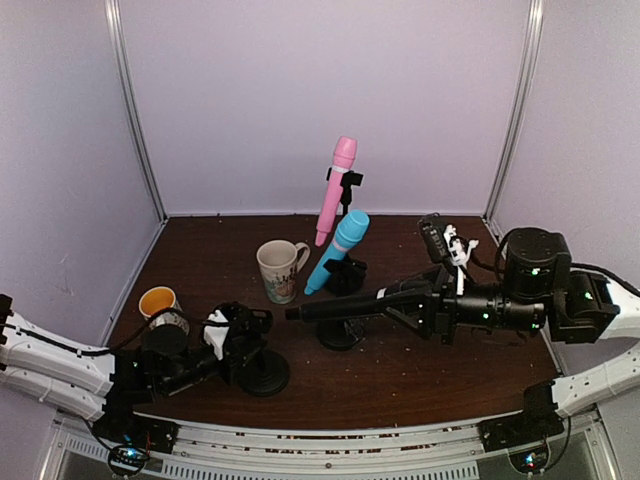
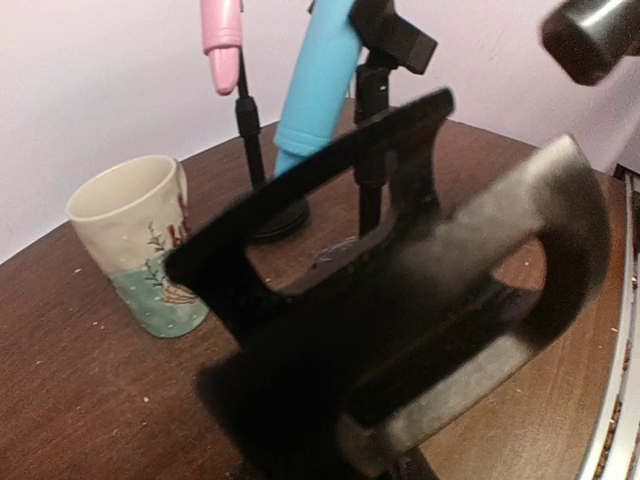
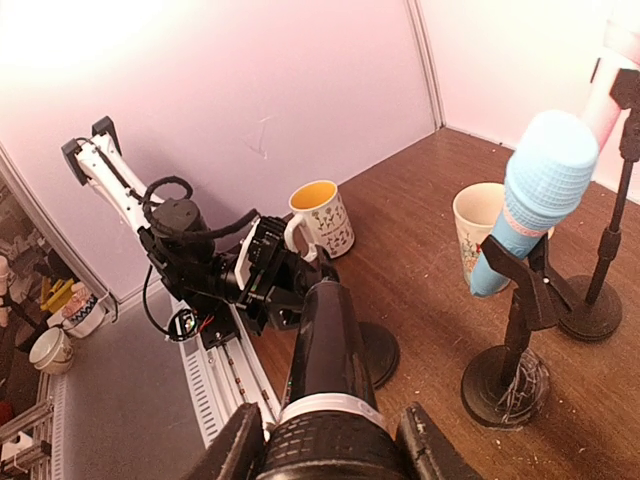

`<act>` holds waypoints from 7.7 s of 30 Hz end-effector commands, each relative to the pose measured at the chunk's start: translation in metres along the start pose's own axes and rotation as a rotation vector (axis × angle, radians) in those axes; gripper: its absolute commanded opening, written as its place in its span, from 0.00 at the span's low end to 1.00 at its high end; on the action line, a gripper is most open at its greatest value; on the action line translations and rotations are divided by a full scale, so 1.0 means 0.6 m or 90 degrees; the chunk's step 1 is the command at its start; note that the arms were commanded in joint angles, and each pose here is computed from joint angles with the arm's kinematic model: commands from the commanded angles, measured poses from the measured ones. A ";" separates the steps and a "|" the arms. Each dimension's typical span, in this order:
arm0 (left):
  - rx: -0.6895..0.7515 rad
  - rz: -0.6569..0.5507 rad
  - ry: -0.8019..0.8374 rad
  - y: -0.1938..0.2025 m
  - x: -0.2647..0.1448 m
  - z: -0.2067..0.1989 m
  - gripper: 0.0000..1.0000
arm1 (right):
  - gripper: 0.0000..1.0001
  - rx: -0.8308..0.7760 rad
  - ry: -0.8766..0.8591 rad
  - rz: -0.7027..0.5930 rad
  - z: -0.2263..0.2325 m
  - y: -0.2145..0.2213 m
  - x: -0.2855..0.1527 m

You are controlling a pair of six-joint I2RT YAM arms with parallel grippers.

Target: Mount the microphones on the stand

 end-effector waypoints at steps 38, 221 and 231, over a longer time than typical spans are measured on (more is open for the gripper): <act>-0.067 -0.124 0.100 -0.109 0.050 -0.071 0.00 | 0.00 0.006 -0.014 -0.040 -0.004 0.025 -0.002; -0.007 -0.195 -0.053 -0.157 0.071 0.120 0.00 | 1.00 -0.084 0.324 0.002 -0.118 0.006 -0.032; -0.064 -0.101 -0.148 -0.118 0.055 0.162 0.56 | 1.00 -0.071 0.402 0.022 -0.170 0.025 -0.064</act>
Point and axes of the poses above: each gripper's point midway between its finger pads, its own x axis out along the fingers, its own z axis along the line the jaws close on, y = z × x, the point moved 1 cm from there along -x, back along the fingers, and after that the axes turned 5 degrees about -x, right-handed, at the moved point
